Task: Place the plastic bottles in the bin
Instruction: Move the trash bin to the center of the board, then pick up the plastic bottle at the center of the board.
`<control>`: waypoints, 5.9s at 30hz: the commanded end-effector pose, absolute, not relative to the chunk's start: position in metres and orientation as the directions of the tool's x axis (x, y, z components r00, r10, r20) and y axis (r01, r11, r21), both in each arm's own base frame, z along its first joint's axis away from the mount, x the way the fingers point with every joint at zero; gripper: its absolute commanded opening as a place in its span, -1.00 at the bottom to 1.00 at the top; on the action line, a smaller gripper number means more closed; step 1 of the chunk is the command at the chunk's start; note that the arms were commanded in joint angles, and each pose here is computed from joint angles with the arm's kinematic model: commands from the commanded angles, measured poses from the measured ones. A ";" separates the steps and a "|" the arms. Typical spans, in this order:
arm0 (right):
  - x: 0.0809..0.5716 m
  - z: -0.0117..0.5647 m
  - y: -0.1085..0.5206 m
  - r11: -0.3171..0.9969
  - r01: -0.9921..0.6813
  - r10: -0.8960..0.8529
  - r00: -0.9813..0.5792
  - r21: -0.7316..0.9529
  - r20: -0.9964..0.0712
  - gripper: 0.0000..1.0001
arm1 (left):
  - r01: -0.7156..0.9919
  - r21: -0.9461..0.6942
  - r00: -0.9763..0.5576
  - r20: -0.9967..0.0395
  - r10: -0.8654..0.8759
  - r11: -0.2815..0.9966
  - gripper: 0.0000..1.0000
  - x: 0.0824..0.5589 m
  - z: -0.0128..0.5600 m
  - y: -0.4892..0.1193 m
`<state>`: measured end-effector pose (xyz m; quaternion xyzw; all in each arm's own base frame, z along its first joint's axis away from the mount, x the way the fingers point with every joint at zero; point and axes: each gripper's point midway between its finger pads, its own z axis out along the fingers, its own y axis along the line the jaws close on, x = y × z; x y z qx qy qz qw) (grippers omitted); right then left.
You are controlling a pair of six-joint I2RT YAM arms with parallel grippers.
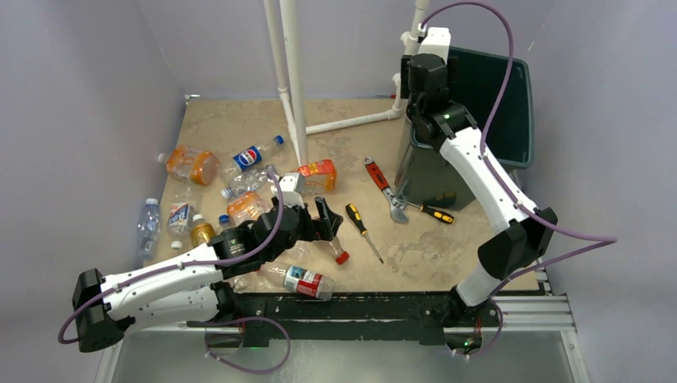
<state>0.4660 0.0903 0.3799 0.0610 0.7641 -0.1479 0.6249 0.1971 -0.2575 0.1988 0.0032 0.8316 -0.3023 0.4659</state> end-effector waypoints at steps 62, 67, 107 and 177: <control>0.246 0.456 0.053 0.893 -0.033 0.450 0.025 0.450 -0.892 0.22 | 0.306 -0.538 -0.562 -0.768 -0.307 0.786 0.89 0.200 0.206 -0.271; 0.241 0.399 0.079 0.875 -0.142 0.457 -0.078 0.463 -0.886 -0.38 | 0.280 -0.575 -0.544 -0.755 -0.366 0.769 0.88 0.198 0.208 -0.258; 0.311 0.220 0.043 0.827 0.276 0.523 -0.061 0.489 -0.850 -0.16 | 0.170 -0.521 -0.552 -0.754 -0.357 0.836 0.86 0.195 0.184 -0.225; 0.182 0.055 0.325 0.753 -0.636 -0.285 -0.547 0.169 -0.787 0.52 | -0.045 -0.491 -0.524 -0.730 -0.439 0.870 0.91 0.177 0.179 -0.150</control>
